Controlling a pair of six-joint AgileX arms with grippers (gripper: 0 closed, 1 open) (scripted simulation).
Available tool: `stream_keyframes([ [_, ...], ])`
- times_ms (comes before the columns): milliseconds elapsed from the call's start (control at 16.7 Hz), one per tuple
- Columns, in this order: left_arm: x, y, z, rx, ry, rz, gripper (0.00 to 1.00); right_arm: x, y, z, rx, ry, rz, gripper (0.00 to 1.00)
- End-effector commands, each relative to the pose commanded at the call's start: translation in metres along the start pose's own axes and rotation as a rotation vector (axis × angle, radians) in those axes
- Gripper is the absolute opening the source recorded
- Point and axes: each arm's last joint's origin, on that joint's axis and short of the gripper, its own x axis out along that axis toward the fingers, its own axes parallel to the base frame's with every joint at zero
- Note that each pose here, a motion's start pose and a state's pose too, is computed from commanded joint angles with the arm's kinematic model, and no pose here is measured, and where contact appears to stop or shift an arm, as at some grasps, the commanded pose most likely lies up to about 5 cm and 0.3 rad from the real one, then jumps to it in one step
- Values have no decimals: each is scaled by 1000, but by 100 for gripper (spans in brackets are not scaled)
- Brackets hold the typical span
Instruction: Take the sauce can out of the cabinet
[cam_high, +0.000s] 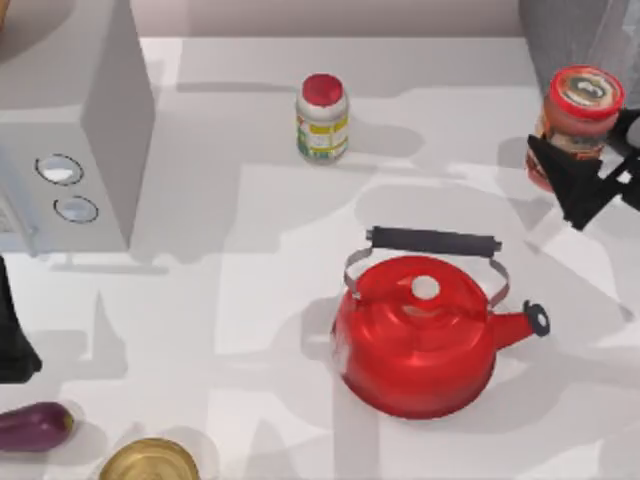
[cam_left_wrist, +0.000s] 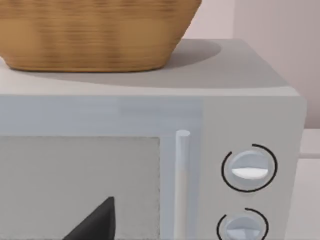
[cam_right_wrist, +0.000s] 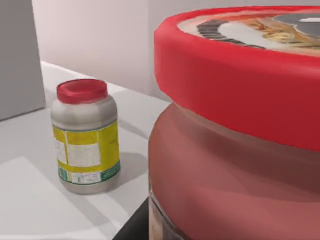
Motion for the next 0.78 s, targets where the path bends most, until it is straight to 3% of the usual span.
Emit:
stream_keyframes([
  [360, 0, 0, 0, 0, 0, 0, 100, 2, 2, -2, 5, 2, 8, 0],
  [780, 0, 0, 0, 0, 0, 0, 100, 47, 14, -12, 37, -7, 45, 0],
])
